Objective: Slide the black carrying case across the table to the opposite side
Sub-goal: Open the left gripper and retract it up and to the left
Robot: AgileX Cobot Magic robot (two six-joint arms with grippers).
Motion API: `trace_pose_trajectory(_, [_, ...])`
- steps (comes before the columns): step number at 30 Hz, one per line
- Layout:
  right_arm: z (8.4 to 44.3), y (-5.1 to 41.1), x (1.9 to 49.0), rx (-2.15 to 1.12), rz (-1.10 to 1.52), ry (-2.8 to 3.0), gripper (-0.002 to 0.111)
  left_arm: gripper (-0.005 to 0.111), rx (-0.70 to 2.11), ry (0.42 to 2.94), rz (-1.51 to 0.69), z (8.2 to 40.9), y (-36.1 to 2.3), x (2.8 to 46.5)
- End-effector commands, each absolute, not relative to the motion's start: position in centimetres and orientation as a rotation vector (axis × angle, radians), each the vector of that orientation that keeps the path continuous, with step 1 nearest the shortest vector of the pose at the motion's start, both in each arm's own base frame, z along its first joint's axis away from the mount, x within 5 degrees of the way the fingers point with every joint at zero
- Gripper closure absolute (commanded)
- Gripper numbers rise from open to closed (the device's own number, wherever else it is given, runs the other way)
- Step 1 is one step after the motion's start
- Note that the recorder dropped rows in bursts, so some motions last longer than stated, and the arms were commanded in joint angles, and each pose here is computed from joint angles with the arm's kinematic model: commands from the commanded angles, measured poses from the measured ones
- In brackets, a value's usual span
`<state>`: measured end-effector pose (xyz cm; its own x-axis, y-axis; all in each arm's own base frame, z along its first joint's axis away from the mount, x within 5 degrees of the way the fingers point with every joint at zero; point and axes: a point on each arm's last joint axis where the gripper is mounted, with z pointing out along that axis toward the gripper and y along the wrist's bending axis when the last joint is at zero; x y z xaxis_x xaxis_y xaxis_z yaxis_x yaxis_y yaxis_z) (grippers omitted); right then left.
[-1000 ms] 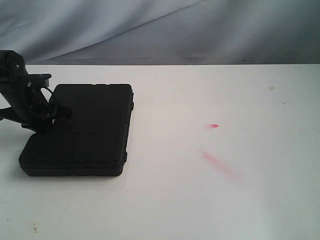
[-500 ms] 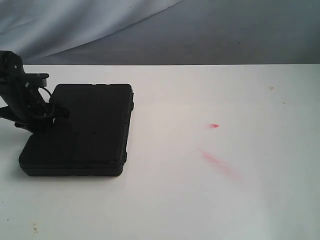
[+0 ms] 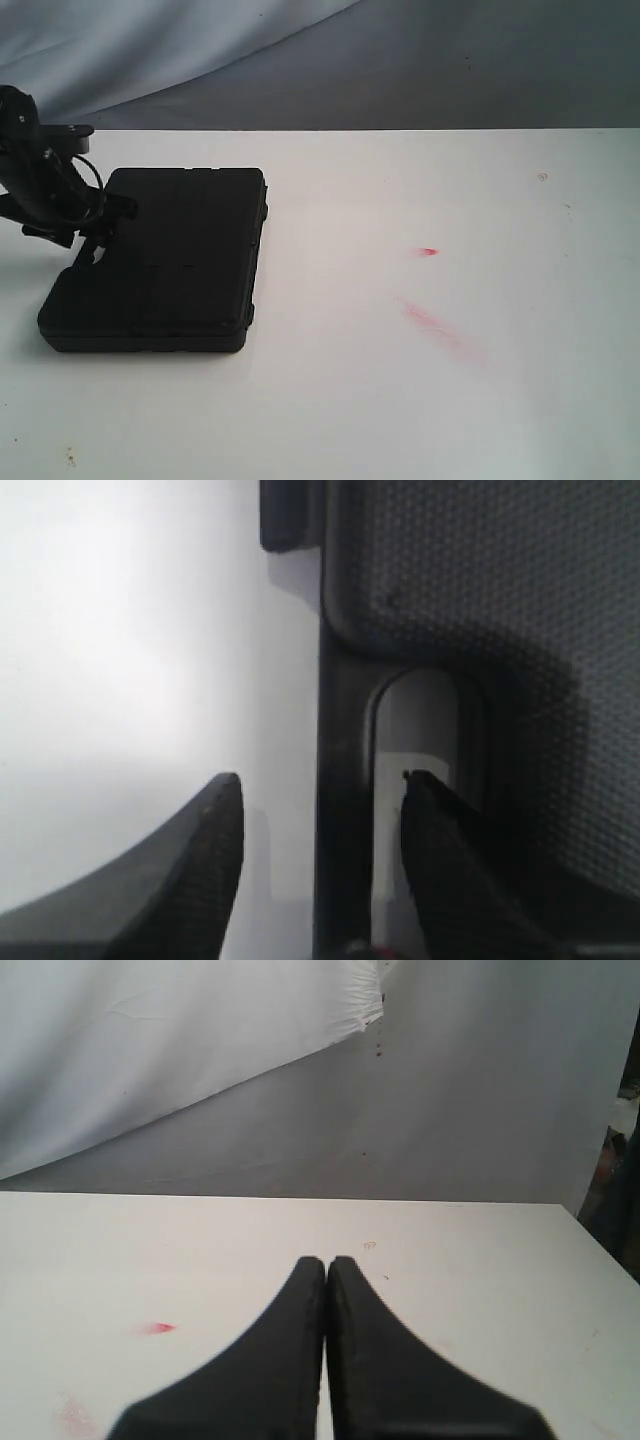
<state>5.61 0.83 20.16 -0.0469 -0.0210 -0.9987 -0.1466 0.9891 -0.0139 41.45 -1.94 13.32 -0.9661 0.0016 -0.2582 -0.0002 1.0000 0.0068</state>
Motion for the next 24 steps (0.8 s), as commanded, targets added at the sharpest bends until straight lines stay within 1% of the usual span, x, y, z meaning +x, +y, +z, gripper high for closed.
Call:
trace_pose_trajectory(1, [20.2,0.8,5.6,-0.116,0.104,1.603,0.108,0.059,0.005,2.826,-0.015,15.1,-2.7,40.9])
trace_pose_trajectory(5, [20.2,0.8,5.6,-0.116,0.104,1.603,0.108,0.060,0.001,2.752,-0.027,17.0,-2.7,39.4])
trace_pose_trajectory(9, [20.2,0.8,5.6,-0.116,0.104,1.603,0.108,0.067,-0.011,2.630,-0.050,19.2,-2.6,36.9])
trace_pose_trajectory(11, [20.2,0.8,5.6,-0.116,0.104,1.603,0.108,0.075,-0.011,2.578,-0.055,20.2,-2.5,35.6])
trace_pose_trajectory(17, [20.2,0.8,5.6,-0.116,0.104,1.603,0.108,0.107,-0.044,2.400,-0.082,23.3,-2.1,30.9])
trace_pose_trajectory(24, [20.2,0.8,5.6,-0.116,0.104,1.603,0.108,0.107,-0.039,2.236,-0.094,25.6,-1.8,25.5])
